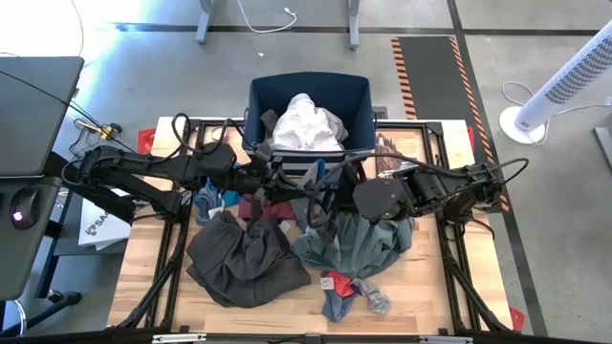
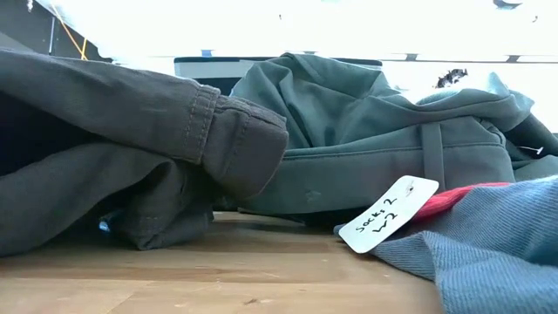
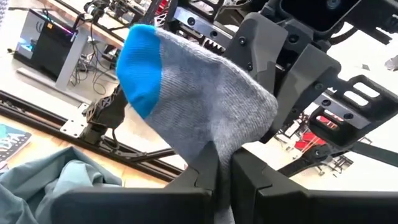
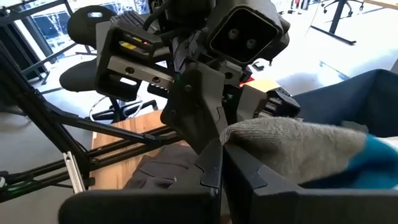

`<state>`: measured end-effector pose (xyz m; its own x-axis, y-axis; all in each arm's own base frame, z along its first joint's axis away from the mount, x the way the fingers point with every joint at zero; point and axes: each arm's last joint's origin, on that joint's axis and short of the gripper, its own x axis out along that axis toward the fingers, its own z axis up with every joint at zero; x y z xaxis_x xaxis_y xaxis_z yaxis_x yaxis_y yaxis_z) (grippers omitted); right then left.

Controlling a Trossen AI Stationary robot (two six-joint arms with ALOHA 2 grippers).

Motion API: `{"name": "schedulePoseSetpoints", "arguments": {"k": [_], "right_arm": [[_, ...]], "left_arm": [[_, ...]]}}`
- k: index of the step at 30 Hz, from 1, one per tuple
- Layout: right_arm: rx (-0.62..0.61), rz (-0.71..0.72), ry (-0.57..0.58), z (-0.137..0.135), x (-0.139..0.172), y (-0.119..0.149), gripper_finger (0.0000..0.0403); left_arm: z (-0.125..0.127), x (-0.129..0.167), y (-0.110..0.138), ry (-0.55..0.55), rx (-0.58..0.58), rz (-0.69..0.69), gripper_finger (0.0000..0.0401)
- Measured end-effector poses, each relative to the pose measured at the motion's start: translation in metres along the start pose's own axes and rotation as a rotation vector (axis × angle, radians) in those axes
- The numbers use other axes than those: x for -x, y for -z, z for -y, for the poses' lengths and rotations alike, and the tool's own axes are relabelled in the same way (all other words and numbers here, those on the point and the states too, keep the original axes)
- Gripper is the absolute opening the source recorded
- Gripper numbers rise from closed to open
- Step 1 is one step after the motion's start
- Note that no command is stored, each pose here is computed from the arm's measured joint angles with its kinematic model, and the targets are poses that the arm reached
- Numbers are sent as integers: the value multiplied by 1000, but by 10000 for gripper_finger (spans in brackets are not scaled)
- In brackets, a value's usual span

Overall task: Sort clothes
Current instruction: Put the grey sock into the blue laundry bin

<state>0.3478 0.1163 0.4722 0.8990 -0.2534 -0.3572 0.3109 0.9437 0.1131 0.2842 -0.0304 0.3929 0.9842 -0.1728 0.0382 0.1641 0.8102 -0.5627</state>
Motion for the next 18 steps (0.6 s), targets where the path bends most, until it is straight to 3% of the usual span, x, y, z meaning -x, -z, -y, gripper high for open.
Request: {"name": "schedulePoseSetpoints", "arguments": {"k": [6, 10, 18], "right_arm": [[79, -4, 5, 0, 0, 1, 3], [157, 1, 36, 1, 0, 1, 32], [136, 10, 267, 4, 12, 10, 103]], "left_arm": [[0, 0, 0, 1, -2, 4, 5], [0, 5, -3, -2, -21, 0, 3], [-10, 42, -27, -72, -81, -22, 2]]}}
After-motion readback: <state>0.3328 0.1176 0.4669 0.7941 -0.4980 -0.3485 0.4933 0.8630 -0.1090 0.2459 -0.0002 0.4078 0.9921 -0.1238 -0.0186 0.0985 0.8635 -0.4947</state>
